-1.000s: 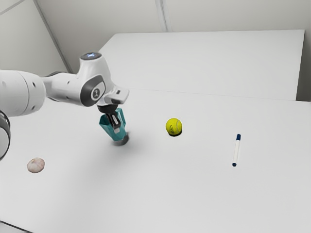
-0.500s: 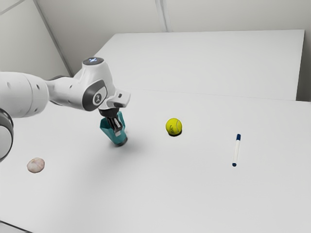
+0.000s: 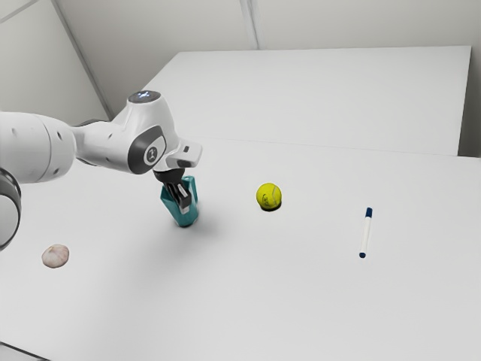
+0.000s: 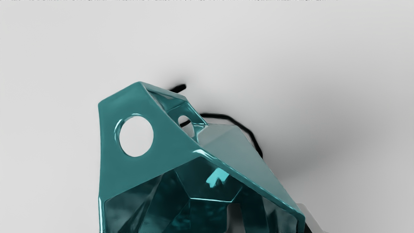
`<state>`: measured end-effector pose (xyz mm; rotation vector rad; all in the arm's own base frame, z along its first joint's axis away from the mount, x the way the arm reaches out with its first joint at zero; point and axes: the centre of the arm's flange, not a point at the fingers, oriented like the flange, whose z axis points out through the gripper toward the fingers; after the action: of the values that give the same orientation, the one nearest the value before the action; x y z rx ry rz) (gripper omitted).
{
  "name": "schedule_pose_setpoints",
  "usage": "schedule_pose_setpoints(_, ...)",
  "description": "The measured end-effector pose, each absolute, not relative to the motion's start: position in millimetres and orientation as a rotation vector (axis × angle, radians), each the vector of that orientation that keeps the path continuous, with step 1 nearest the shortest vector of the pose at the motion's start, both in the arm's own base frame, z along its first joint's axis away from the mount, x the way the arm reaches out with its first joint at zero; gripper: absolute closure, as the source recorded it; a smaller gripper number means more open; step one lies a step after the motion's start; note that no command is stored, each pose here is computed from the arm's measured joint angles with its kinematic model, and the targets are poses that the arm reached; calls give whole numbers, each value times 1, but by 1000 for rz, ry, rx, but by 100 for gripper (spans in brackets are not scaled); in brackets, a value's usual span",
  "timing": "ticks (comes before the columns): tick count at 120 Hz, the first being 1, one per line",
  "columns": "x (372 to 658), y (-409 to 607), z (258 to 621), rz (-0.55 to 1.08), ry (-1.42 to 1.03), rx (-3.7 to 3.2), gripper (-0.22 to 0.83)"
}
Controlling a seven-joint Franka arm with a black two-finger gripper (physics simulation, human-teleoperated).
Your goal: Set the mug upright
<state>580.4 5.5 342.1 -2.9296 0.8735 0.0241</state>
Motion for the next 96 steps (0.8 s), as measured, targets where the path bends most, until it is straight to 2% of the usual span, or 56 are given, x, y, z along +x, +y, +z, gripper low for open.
schedule_pose_setpoints(24, 581, 6, 344, 15, 863, -2933, 43)
schedule_pose_setpoints(69, 582, 6, 349, -2, 850, -2940, 30)
schedule_pose_setpoints(96, 583, 5, 353, -17, 845, -2942, 12)
